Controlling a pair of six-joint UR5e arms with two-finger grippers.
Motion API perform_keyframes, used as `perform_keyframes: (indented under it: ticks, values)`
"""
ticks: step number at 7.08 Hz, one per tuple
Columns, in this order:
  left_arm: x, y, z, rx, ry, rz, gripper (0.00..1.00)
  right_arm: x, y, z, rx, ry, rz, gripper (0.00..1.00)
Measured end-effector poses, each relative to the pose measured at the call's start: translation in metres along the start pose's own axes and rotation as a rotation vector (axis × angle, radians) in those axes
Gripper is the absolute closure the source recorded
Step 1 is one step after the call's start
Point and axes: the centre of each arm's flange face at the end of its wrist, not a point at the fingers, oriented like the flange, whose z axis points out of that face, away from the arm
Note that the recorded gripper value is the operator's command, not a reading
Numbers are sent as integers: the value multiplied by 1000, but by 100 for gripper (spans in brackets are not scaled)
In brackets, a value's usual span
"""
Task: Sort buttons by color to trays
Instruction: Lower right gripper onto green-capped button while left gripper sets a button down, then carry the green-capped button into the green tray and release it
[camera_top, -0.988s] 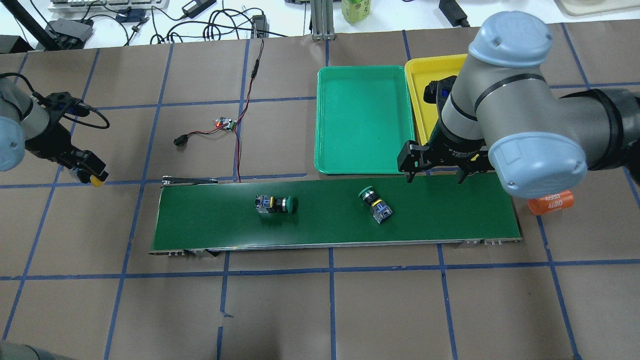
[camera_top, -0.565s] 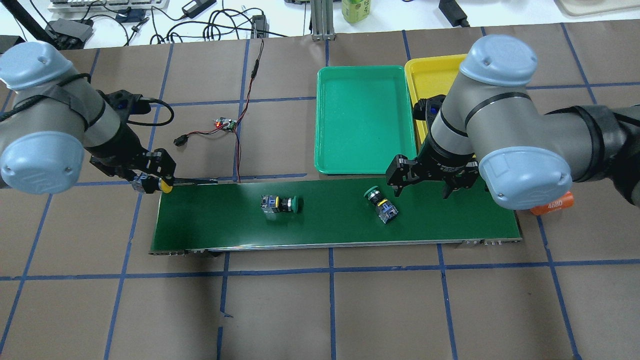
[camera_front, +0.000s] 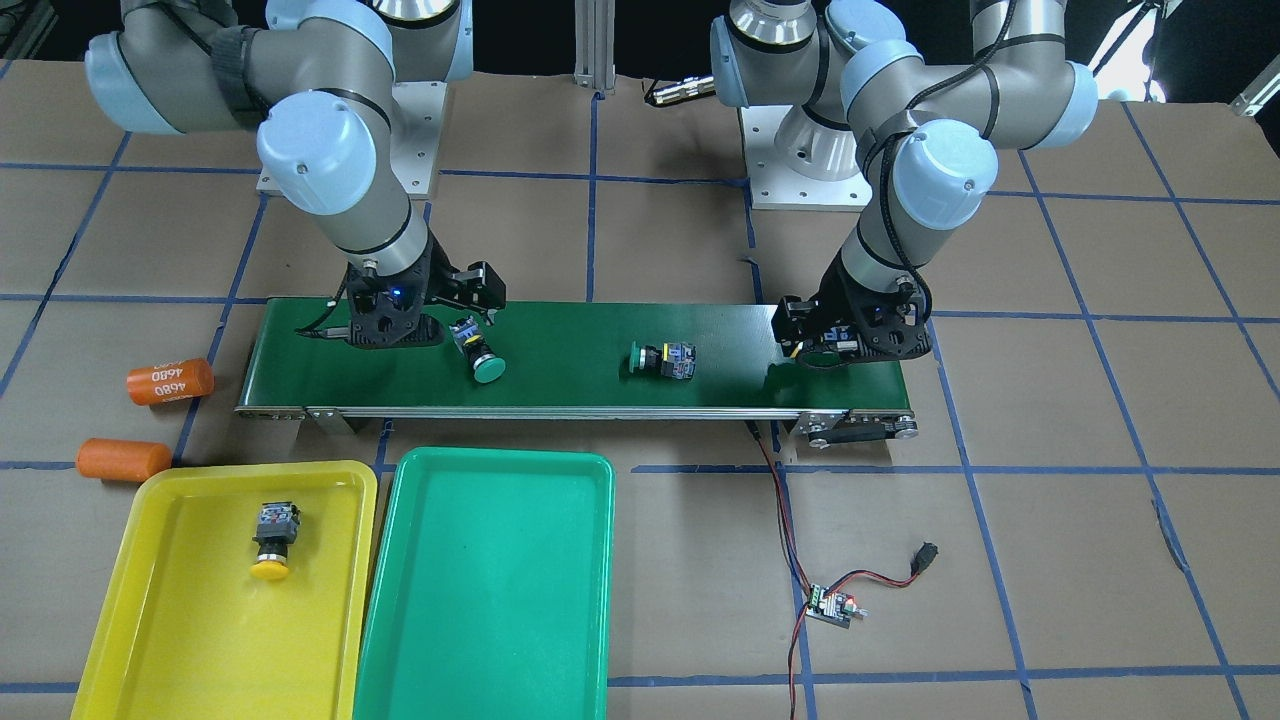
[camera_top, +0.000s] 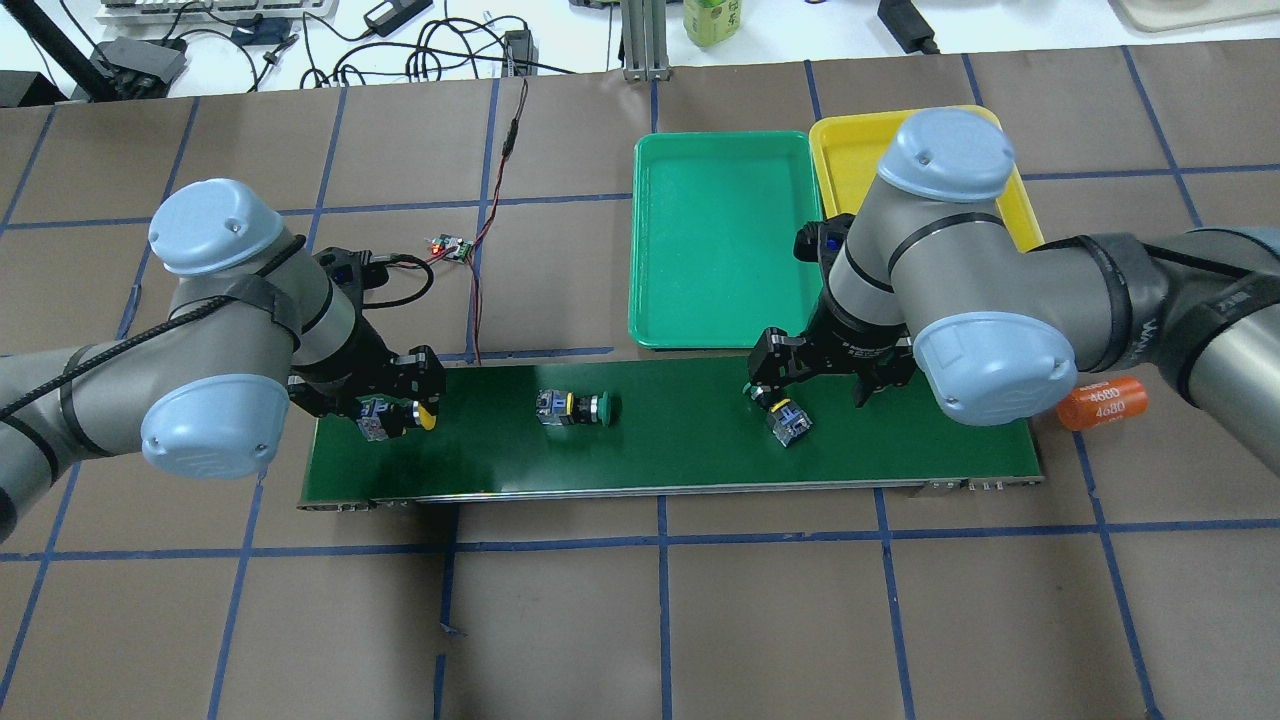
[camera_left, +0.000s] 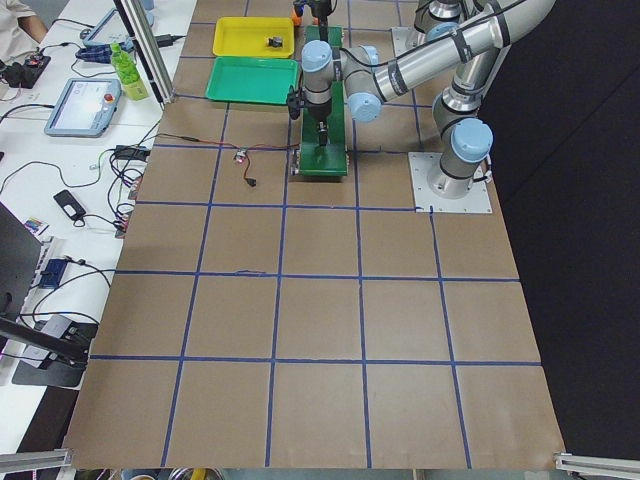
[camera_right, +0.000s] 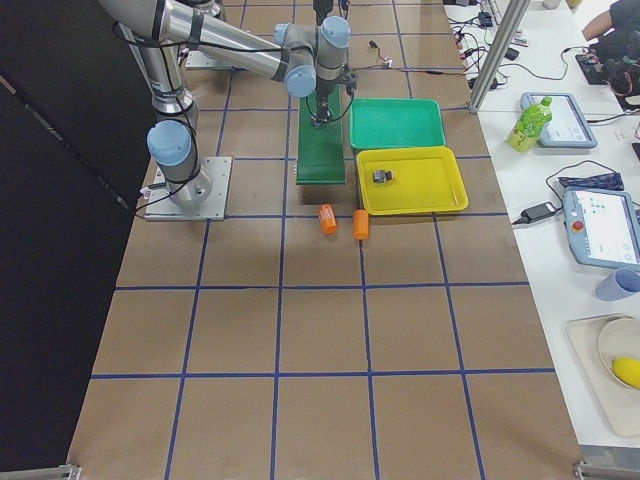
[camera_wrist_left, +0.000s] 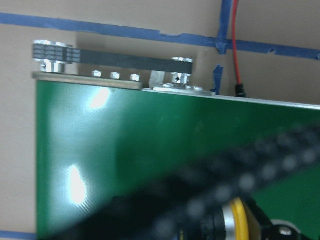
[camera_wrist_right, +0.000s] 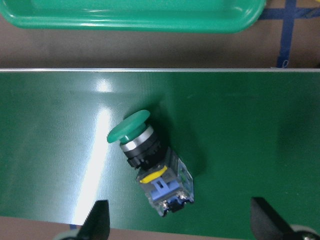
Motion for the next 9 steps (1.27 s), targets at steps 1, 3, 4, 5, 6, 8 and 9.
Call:
perform_keyframes:
  ticks: [1,3,4,5,6,8,9]
  values:
    - [2,-1,6,-2,-1,4,0,-3,0,9,-10,9,-11,0]
    - [3,-5,7,8,-4,9,0,-2,4,24,-20,17,-19,45]
    - [6,-8,-8,36,-6,21,0,-1,6,29,-17,21,-21,73]
    - [8,-18,-31,66,-8,37,0,1,6,31,-16,34,-23,100]
    - [11,-31,-66,81,-9,48,0,5,6,32,-17,60,-41,100]
    - [17,-47,-159,64,-12,63,0,10,-1,26,0,89,-85,100]
    - [20,-44,-202,76,-13,70,0,9,-10,10,38,91,-94,100]
